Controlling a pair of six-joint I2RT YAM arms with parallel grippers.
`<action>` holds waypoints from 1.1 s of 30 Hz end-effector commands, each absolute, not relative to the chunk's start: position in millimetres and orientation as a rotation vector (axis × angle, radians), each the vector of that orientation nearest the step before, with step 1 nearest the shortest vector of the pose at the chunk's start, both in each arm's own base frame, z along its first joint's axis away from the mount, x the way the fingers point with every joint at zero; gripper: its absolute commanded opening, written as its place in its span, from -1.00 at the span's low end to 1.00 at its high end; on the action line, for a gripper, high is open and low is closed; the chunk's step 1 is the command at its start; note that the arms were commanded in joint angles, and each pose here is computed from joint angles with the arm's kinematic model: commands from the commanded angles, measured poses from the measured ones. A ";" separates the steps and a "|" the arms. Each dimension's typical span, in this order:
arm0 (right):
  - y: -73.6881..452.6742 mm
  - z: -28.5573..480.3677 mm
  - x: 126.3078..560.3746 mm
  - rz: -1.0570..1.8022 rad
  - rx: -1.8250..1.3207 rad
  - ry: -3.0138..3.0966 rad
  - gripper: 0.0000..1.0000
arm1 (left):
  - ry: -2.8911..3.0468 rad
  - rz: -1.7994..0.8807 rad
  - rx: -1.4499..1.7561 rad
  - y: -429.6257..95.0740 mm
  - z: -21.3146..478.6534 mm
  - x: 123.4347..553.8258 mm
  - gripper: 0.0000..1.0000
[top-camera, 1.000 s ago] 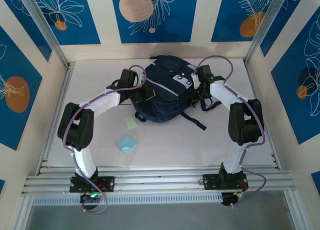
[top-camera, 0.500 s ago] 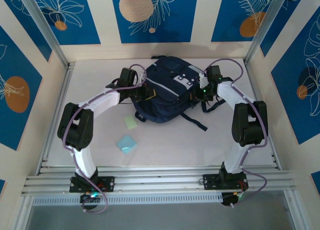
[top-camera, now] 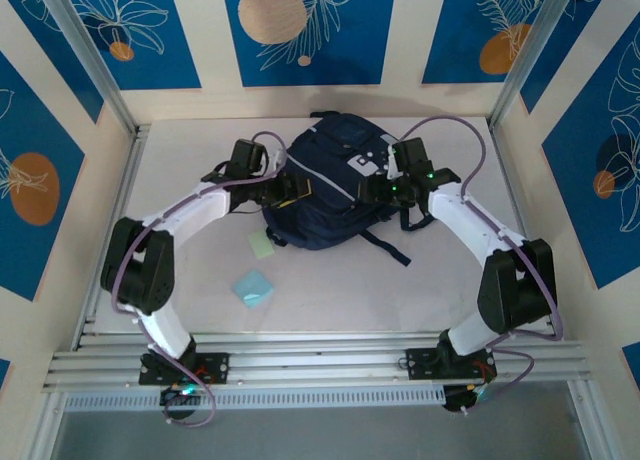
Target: Pack the student bag
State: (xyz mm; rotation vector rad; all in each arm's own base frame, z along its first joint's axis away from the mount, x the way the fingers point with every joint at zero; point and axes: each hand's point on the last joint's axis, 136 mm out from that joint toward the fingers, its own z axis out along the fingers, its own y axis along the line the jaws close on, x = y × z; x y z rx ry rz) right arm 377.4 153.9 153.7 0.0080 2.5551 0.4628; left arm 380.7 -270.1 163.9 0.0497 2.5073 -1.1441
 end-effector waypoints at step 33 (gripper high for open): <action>282.4 136.7 328.3 0.865 -0.113 2.671 0.41 | 2.484 -1.134 0.185 -320.1 80.7 361.9 -0.53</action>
